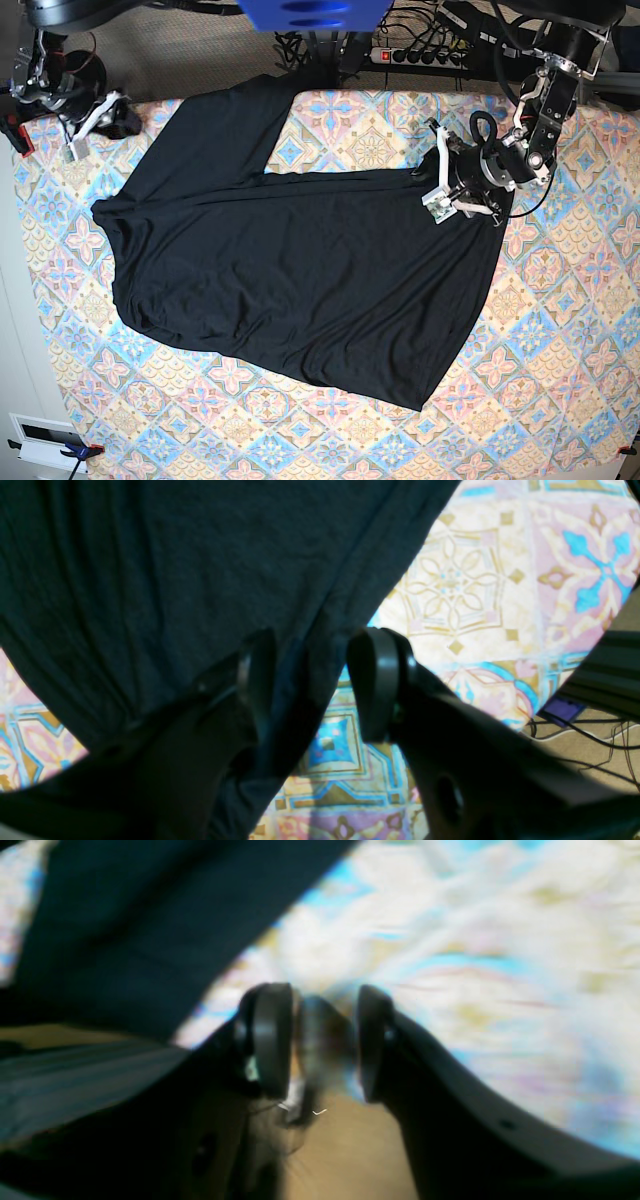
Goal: Layout the t-shirt on the table in an organized manner, then fold the t-shirt properly
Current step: 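Lower the left gripper onto the shirt's shoulder while the right withdraws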
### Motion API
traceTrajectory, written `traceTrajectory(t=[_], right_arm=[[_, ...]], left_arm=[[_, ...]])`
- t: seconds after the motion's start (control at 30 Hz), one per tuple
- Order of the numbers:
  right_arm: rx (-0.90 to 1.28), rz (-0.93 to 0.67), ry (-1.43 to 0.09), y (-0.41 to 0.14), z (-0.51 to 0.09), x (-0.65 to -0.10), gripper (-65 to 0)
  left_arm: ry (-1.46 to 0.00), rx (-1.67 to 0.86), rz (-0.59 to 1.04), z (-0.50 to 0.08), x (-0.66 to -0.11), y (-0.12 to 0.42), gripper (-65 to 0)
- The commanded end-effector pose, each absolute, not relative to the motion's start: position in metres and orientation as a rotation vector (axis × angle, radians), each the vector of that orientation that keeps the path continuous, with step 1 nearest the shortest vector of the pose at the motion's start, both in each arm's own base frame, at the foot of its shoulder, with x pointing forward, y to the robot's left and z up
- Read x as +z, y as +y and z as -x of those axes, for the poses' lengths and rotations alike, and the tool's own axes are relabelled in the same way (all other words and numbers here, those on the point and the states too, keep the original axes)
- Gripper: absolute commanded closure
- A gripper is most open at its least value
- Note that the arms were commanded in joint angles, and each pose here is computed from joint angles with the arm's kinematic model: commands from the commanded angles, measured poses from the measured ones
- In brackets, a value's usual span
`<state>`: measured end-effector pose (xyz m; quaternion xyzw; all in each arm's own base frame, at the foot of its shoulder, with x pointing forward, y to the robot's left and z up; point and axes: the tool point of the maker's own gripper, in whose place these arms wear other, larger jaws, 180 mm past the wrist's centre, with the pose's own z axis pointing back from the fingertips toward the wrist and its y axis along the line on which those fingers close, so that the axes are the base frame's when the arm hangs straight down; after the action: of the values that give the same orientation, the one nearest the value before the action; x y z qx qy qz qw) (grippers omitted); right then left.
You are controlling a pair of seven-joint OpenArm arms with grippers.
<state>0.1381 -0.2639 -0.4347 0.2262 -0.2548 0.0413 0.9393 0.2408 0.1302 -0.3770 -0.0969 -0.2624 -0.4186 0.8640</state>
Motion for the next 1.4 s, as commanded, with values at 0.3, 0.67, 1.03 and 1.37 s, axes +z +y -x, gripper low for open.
traceTrajectory(t=[0.3, 0.67, 1.03, 1.37], right_arm=[[0.041, -0.56, -0.37, -0.238, -0.089, -0.451, -20.9], [0.058, -0.63, -0.423, -0.199, -0.093, -0.44, -20.9], [0.057, -0.643, -0.39, -0.191, -0.087, -0.444, -20.9], [0.017, -0.679, -0.4, -0.175, -0.085, -0.448, -20.9]], left_arm=[[-0.593, -0.877, 0.202, -0.249, -0.367, 0.129, -26.3], [-0.593, -0.875, 0.202, -0.249, -0.367, 0.129, -26.3], [-0.595, -0.875, 0.203, -0.25, -0.367, 0.128, -26.3], [-0.596, -0.873, 0.203, -0.25, -0.366, 0.128, -26.3]])
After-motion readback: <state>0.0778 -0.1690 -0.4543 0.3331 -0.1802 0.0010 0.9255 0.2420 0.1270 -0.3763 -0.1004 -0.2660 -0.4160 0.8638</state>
